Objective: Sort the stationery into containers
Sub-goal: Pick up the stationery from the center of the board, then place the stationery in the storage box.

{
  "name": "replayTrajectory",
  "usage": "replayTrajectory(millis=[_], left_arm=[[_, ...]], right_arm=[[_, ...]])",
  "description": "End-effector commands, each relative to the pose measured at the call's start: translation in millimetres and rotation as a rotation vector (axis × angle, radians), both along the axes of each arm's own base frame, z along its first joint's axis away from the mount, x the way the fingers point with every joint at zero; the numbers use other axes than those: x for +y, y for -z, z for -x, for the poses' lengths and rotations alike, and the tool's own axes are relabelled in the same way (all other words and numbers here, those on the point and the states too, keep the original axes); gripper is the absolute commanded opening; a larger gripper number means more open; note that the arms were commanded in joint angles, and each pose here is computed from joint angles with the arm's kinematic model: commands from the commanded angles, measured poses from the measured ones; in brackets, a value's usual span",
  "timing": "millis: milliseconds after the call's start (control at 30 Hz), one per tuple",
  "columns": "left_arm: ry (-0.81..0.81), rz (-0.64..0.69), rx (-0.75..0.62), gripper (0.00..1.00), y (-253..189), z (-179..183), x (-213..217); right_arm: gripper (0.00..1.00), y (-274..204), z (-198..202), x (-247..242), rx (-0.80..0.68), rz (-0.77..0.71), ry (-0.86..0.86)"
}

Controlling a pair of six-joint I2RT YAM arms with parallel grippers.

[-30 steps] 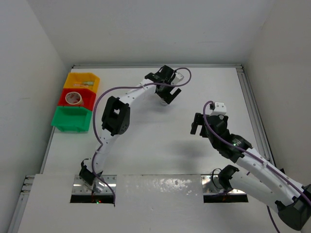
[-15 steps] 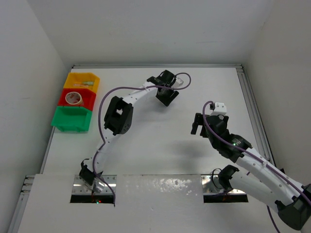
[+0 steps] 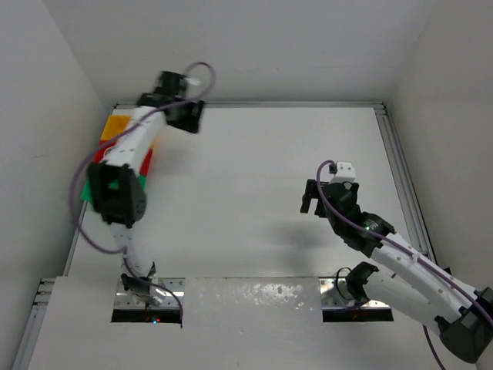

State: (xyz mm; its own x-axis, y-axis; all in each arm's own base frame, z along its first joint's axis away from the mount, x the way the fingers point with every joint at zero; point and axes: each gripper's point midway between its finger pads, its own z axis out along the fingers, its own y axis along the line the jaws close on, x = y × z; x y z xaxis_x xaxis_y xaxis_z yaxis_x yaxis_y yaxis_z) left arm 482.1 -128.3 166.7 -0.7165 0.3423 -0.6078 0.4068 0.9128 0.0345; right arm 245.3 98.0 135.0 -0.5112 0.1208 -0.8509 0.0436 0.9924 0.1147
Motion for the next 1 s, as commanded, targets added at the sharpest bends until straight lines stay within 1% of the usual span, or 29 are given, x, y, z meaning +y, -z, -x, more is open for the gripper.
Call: replayTrajectory(millis=[0,33,67,100,133,167,200,233,267,333,433,700,967], left_arm=[[-0.263,0.005,-0.129,0.00,-75.0,42.0,123.7],[-0.359,-0.008,-0.130,0.00,-75.6,52.3,165.7],[-0.394,-0.020,-0.125,0.00,-73.8,70.5,181.9],[-0.425,-0.023,-0.116,0.00,-69.7,80.3,195.7],[-0.485,-0.026,-0.104,0.00,-64.2,91.6,221.3],[-0.501,-0.026,-0.072,0.00,-51.2,103.8,229.3],[-0.522,-0.023,-0.050,0.00,-43.0,111.0,237.0],[-0.573,-0.018,-0.031,0.00,-36.1,120.6,255.4],[-0.588,0.002,-0.013,0.00,-23.5,126.5,260.1],[-0.646,0.023,-0.010,0.00,-6.9,136.3,279.3],[-0.676,0.018,0.002,0.00,6.6,142.5,291.8],[-0.707,-0.013,0.007,0.00,37.3,138.4,316.8],[-0.711,0.005,0.068,0.00,71.5,130.5,320.9]], right_arm=[[0.97,-6.6,-13.6,13.2,-0.051,-0.022,-0.037],[0.97,-8.0,-15.4,17.7,-0.050,-0.028,-0.056],[0.97,-6.5,-18.8,19.7,-0.047,-0.017,-0.064],[0.97,-6.8,-20.1,24.7,-0.044,-0.020,-0.084],[0.97,-9.8,-22.5,28.2,-0.047,-0.023,-0.097],[0.97,-7.6,-24.9,30.3,-0.040,-0.008,-0.110],[0.97,-12.8,-27.5,36.9,-0.048,-0.026,-0.132],[0.97,-15.0,-29.2,39.8,-0.051,-0.022,-0.148],[0.97,-13.6,-31.0,41.8,-0.043,-0.018,-0.154],[0.97,-19.3,-33.4,47.2,-0.046,-0.028,-0.173],[0.97,-23.8,-34.6,50.6,-0.051,-0.042,-0.180],[0.96,-25.2,-27.1,45.8,-0.044,-0.083,-0.147],[0.95,-34.9,-26.0,39.9,-0.053,-0.089,-0.114]])
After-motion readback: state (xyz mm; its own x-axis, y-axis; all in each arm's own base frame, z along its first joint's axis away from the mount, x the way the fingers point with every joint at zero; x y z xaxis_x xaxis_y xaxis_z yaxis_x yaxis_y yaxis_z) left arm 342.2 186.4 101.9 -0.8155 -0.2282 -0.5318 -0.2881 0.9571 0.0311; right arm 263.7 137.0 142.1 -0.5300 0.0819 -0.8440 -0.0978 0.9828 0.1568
